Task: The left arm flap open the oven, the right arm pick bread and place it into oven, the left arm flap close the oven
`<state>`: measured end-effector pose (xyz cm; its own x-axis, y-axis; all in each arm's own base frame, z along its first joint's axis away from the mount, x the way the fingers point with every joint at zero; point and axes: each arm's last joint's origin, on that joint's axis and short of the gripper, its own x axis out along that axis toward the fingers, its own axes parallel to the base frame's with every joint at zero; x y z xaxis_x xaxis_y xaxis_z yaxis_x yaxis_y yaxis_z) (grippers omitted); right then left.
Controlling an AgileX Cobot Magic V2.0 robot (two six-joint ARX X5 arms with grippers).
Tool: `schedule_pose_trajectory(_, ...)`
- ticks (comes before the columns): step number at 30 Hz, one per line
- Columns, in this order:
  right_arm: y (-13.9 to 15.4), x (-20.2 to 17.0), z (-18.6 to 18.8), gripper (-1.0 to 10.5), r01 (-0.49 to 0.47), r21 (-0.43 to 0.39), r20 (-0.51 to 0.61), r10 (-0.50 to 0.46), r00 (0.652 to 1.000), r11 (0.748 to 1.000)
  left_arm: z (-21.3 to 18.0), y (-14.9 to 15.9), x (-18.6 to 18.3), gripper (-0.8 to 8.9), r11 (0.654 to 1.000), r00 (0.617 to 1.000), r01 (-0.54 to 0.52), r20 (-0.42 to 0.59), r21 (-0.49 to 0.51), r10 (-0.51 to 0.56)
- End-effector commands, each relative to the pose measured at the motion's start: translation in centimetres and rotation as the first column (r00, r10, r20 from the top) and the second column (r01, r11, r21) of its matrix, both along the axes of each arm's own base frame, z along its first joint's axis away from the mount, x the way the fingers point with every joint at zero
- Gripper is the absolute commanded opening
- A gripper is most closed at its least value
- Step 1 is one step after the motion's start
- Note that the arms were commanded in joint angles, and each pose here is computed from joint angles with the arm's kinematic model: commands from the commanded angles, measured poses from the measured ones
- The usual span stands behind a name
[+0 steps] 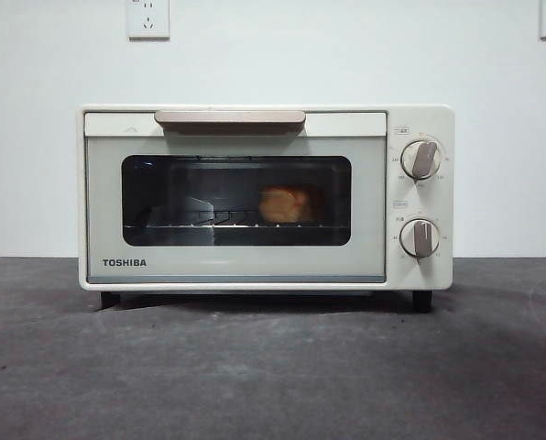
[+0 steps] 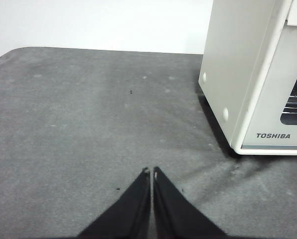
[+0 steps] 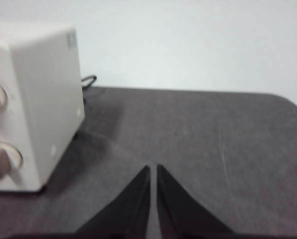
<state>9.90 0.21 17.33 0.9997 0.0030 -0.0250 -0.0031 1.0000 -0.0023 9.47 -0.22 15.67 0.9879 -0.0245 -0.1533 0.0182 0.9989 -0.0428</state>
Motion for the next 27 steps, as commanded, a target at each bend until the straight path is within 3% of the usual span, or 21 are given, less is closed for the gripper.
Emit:
schedule_pose_trajectory(1, -0.1, 0.0, -1.0, 0.2, 0.004, -0.005, -0.006, -0.004, 1.0, 1.0, -0.7, 0.0, 0.1, 0.16, 1.0, 1.0, 0.001, -0.024, 0.001, -0.001)
schedule_pose_trajectory(9, -0.3, -0.3, -2.4, 0.2, -0.016, 0.003, -0.152, 0.017, 0.988, 1.0, -0.7, 0.0, 0.1, 0.16, 1.0, 1.0, 0.001, -0.024, 0.001, -0.001)
schedule_pose_trajectory(17, -0.2, -0.3, -2.4, 0.2, -0.021, 0.067, -0.143, 0.03, 0.989, 0.998, -0.7, 0.0, 0.1, 0.16, 1.0, 1.0, 0.001, -0.024, 0.001, -0.001)
schedule_pose_trajectory(27, -0.2, -0.3, -2.2, 0.2, -0.022, 0.066, -0.125, 0.03, 0.992, 0.998, -0.7, 0.0, 0.1, 0.16, 1.0, 1.0, 0.001, -0.024, 0.001, -0.001)
